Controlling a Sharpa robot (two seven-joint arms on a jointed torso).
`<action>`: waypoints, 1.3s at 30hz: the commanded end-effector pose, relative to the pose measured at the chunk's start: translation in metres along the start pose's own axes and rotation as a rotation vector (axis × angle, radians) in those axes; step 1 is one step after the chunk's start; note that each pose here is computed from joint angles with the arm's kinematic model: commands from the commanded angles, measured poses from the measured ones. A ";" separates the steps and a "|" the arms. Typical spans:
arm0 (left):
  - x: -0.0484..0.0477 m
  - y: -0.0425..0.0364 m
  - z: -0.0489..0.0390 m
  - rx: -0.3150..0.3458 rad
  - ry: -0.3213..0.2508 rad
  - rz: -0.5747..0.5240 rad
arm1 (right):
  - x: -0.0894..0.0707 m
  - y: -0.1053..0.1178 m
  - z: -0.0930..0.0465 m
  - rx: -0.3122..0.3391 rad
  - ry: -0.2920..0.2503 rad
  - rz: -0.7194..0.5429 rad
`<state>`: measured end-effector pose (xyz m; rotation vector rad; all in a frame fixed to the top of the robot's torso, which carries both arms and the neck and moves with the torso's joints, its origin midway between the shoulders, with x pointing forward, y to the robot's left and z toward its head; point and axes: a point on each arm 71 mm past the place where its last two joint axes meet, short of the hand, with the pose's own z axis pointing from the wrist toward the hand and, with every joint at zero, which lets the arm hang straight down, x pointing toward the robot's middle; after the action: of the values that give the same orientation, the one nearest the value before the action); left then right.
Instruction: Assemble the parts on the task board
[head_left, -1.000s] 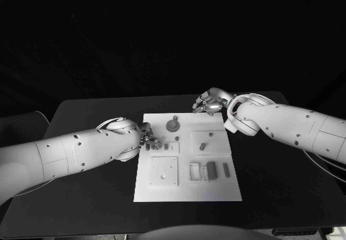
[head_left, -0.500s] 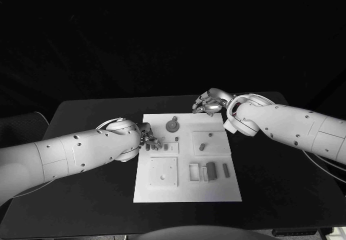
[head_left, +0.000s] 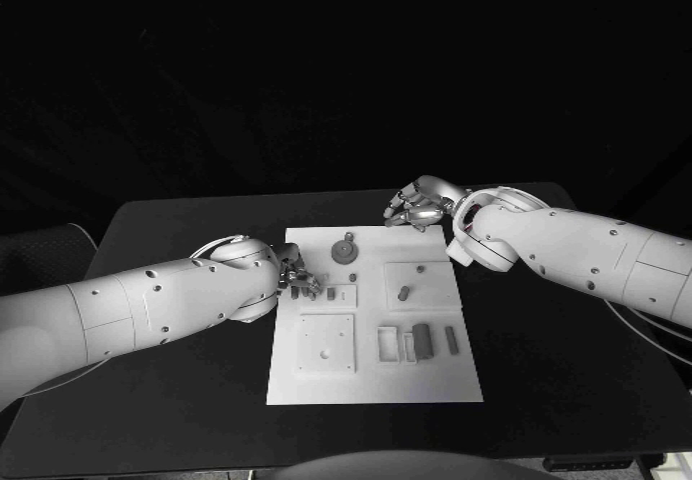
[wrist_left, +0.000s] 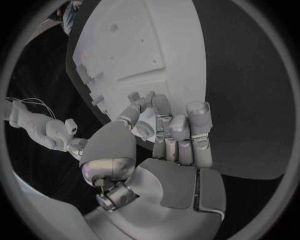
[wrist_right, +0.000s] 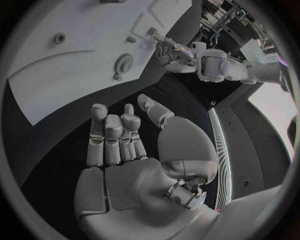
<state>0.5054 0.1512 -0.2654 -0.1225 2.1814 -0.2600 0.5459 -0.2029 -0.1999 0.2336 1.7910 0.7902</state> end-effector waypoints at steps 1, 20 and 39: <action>0.0004 -0.0024 -0.0003 0.016 0.002 -0.006 | 0.001 0.001 0.000 -0.011 0.013 -0.002; 0.0013 -0.0019 -0.0002 0.019 0.018 -0.012 | 0.001 0.001 0.000 -0.011 0.013 -0.002; -0.0006 0.0029 -0.0005 0.021 0.008 -0.040 | 0.001 0.000 0.000 -0.009 0.011 -0.003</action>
<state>0.5056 0.1553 -0.2659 -0.1388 2.1873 -0.2722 0.5460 -0.2034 -0.2001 0.2341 1.7914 0.7894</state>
